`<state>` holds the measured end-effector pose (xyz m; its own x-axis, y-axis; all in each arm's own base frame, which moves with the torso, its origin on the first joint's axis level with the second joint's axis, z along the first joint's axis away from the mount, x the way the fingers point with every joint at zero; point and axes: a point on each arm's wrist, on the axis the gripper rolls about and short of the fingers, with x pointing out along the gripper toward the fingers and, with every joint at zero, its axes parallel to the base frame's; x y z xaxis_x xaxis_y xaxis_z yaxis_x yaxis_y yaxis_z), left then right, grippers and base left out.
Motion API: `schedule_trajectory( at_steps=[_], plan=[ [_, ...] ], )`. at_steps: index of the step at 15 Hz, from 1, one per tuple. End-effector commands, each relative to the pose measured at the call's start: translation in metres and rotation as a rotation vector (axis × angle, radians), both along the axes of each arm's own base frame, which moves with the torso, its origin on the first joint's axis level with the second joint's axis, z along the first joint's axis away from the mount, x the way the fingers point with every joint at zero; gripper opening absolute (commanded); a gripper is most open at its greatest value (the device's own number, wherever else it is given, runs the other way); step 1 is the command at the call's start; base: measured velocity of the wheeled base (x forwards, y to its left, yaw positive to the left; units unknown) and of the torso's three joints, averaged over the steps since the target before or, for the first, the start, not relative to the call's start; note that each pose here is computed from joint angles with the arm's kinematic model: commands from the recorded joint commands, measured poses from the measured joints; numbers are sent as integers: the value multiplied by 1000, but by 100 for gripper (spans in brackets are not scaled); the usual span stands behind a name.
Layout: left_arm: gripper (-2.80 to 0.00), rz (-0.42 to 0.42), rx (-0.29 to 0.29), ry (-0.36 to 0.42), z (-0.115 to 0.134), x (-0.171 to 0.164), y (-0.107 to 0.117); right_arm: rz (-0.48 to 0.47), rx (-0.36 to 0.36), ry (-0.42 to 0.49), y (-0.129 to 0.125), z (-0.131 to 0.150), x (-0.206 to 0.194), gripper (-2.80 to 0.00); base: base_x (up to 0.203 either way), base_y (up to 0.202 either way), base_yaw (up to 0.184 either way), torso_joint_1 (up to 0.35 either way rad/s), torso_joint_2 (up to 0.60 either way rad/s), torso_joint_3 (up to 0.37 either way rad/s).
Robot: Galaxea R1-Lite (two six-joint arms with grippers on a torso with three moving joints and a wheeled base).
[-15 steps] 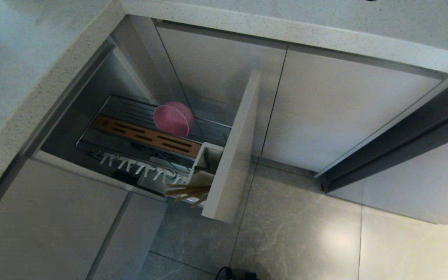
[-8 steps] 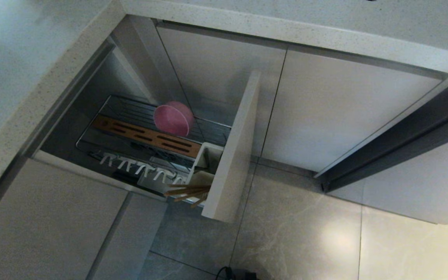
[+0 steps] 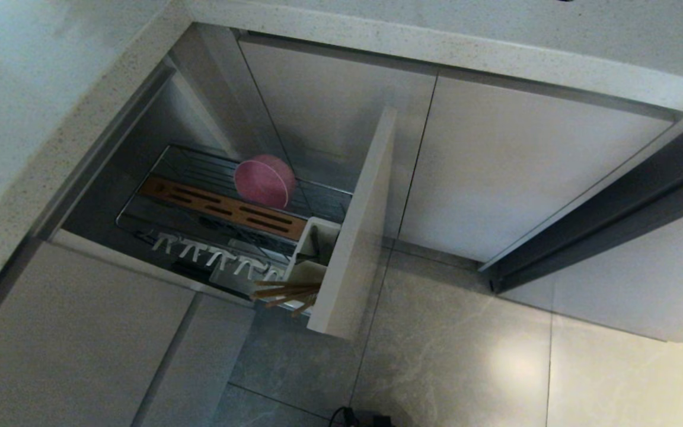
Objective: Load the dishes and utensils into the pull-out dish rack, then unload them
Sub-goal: Pick up the plate and place it in the cupboard
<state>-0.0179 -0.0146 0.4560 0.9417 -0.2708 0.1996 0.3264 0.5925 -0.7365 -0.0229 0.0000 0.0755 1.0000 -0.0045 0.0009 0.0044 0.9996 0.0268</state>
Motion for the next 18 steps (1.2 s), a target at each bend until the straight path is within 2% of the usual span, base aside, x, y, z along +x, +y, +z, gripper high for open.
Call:
schedule_trajectory(
  at_steps=[1, 2, 3, 8, 11, 15, 18],
  plan=[
    [-280, -42, -115, -29, 4, -9, -2, 0, 1, -2, 0, 0, 0, -280, 0, 0, 0, 0, 0, 0],
    [-280, -78, -215, -47, 9, -12, -3, 0, -1, -1, 0, 0, 0, -280, 0, 0, 0, 0, 0, 0],
    [-280, -99, -270, -57, 12, -14, -3, 0, 1, -1, 0, 0, 0, -280, 0, 0, 0, 0, 0, 0],
    [-280, -138, -494, -26, 15, -7, -3, 0, 0, -1, 0, 0, 0, -280, 0, 0, 0, 0, 0, 0],
    [-280, -133, -573, -12, 14, 17, 3, 0, 1, -1, 0, 0, 0, -280, 0, 0, 0, 0, 0, 0],
    [-280, -110, -601, 65, 4, 45, 11, 0, 0, -1, 0, 0, 0, -280, 0, 0, 0, 0, 0, 0],
    [-280, -67, -533, 123, -6, 72, 19, 0, 0, -1, 0, 0, 0, -280, 0, 0, 0, 0, 0, 0]
  ],
)
